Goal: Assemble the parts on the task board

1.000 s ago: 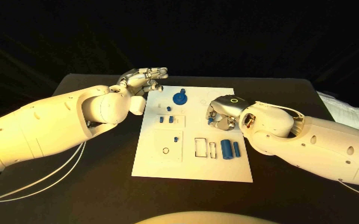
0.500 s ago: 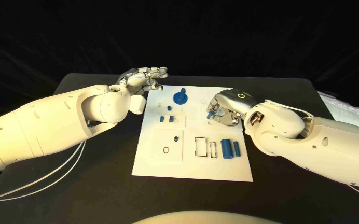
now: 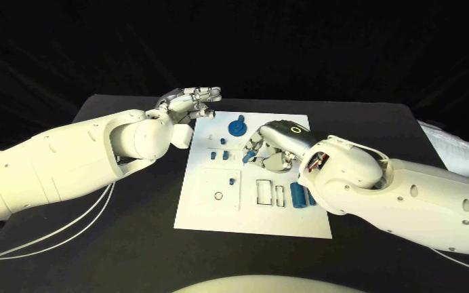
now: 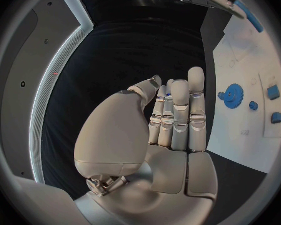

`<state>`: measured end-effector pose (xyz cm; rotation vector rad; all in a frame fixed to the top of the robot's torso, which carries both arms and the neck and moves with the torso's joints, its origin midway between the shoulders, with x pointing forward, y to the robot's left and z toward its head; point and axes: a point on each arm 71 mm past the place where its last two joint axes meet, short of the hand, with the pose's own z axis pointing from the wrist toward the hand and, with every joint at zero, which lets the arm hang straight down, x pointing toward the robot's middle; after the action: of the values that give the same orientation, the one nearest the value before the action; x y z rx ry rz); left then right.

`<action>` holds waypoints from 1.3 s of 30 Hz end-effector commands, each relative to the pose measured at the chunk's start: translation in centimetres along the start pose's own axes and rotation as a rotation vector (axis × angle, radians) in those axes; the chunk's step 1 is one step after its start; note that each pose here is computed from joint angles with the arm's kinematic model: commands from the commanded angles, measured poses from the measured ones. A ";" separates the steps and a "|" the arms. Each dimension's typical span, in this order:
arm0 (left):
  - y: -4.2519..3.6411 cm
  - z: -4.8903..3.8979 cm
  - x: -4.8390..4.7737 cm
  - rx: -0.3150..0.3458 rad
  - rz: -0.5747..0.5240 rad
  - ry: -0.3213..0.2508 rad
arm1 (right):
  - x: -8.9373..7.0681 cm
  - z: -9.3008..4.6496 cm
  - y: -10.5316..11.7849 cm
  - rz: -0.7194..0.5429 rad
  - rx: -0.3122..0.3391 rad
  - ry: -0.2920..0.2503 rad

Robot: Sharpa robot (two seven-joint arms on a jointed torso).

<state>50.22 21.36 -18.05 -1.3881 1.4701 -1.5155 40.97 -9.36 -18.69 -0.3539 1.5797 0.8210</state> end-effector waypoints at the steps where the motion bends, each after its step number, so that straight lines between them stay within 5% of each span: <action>1: -0.04 0.05 0.43 0.006 -0.002 0.027 | 1.3 0.4 1.8 0.045 -0.072 0.040; 10: 0.00 0.10 0.62 0.005 -0.003 0.032 | 4.1 1.2 4.4 0.086 -0.144 0.116; 18: 0.03 0.16 0.77 0.005 -0.003 0.035 | 6.1 2.0 4.5 0.075 -0.140 0.174; 39: 0.04 0.19 0.71 0.004 -0.003 0.033 | 6.9 2.2 3.7 -0.022 -0.075 0.205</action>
<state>50.23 20.88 -18.05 -1.3842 1.4782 -1.5264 38.83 -3.69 -23.94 -0.4836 1.7274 0.9048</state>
